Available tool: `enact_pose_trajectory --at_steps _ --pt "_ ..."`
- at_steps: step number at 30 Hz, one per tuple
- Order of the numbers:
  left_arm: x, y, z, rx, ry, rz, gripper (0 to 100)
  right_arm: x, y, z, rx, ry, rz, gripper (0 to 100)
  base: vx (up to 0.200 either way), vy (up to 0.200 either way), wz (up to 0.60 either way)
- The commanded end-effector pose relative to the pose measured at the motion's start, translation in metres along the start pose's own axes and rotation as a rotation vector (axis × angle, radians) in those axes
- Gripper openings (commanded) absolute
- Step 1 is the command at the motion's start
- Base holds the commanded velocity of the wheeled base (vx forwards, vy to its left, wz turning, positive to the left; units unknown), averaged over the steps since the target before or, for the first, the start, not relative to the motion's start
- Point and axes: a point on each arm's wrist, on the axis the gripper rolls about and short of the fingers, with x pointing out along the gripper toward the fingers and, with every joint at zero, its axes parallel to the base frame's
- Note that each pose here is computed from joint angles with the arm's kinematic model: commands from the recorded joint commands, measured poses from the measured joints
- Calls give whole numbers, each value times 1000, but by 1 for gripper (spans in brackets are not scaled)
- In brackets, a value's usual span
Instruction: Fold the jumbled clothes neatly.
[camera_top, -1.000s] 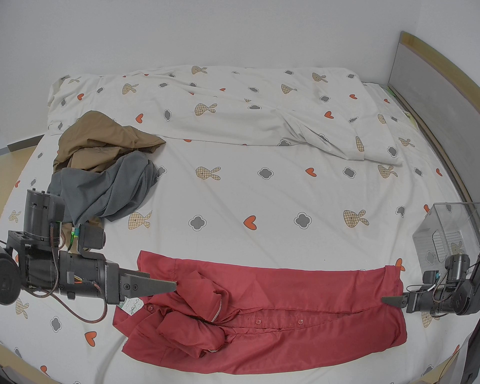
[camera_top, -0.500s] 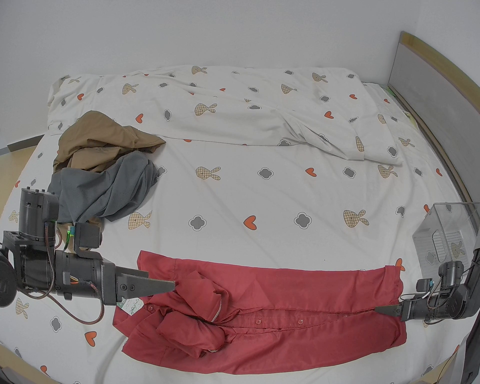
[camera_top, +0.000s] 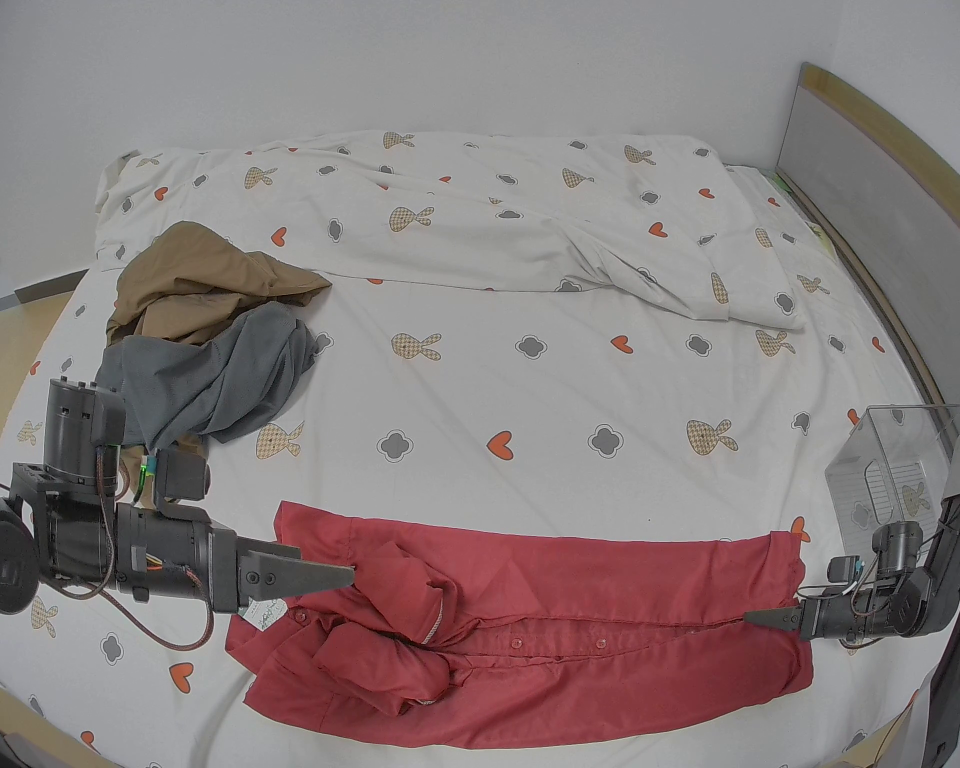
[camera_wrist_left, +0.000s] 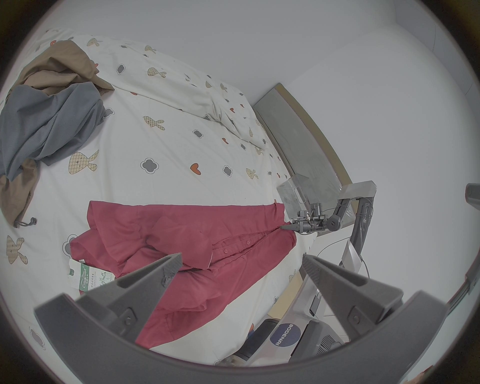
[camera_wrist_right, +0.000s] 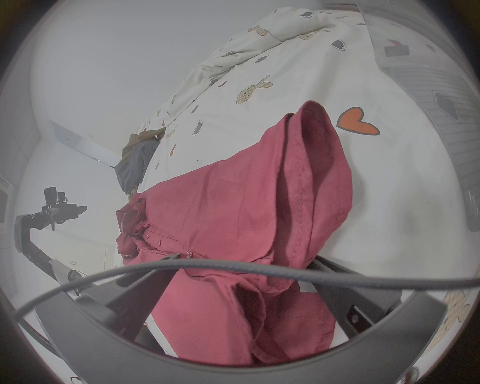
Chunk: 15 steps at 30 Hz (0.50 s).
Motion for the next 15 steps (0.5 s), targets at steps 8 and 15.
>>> enact_pose_trajectory --at_steps 8,15 --pt "1 1 0 -3 4 0 100 7 -2 0 -5 14 11 100 0 0 0" --pt "2 1 -1 -5 7 1 100 8 -3 -1 -4 20 9 0 0 0 0"
